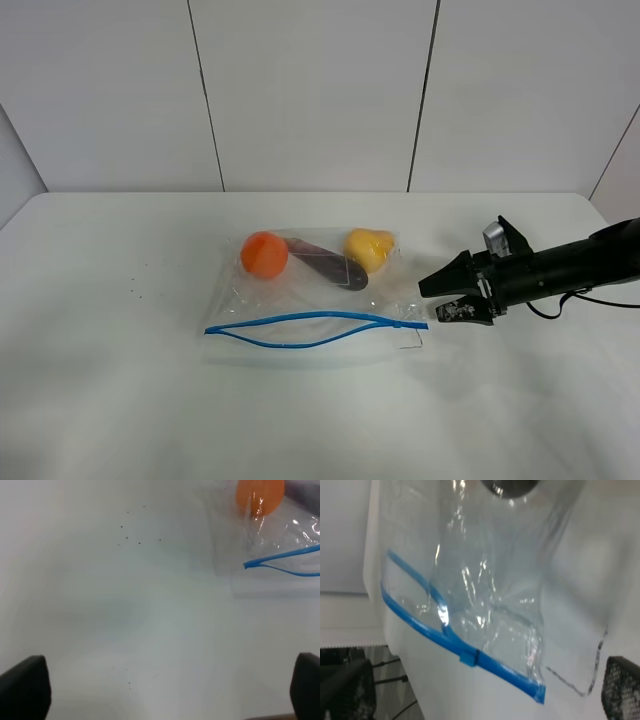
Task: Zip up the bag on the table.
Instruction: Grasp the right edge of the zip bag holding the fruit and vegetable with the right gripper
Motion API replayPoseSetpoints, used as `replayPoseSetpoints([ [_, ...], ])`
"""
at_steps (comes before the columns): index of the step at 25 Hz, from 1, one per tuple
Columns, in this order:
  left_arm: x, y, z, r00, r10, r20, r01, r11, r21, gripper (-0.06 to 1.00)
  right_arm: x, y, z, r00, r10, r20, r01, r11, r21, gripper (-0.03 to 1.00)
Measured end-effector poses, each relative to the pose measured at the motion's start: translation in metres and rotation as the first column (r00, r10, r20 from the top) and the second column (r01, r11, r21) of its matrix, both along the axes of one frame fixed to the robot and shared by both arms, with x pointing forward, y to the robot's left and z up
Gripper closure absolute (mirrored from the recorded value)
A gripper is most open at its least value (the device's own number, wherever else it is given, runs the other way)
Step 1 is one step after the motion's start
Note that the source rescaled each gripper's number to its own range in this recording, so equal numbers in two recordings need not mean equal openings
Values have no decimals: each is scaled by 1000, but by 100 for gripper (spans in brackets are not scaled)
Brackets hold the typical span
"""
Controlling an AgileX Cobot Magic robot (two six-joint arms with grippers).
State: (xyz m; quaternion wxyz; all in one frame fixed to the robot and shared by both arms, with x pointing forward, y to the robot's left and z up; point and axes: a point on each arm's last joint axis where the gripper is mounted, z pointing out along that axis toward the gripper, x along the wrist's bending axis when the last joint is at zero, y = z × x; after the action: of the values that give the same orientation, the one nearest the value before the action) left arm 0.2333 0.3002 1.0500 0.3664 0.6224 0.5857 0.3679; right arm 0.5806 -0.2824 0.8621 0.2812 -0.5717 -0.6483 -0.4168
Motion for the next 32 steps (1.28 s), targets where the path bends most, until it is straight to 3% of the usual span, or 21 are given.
replayPoseSetpoints([
  [23, 0, 0, 0, 1000, 0, 0, 0, 1000, 0, -6, 0, 35, -2, 999, 26, -48, -26, 1000, 0, -3],
  [26, 0, 0, 0, 1000, 0, 0, 0, 1000, 0, -6, 0, 35, -2, 998, 20, -56, -20, 1000, -1, 8],
  [32, 0, 0, 0, 1000, 0, 0, 0, 1000, 0, -6, 1, 35, -3, 998, 11, -62, -12, 1000, -7, 53],
])
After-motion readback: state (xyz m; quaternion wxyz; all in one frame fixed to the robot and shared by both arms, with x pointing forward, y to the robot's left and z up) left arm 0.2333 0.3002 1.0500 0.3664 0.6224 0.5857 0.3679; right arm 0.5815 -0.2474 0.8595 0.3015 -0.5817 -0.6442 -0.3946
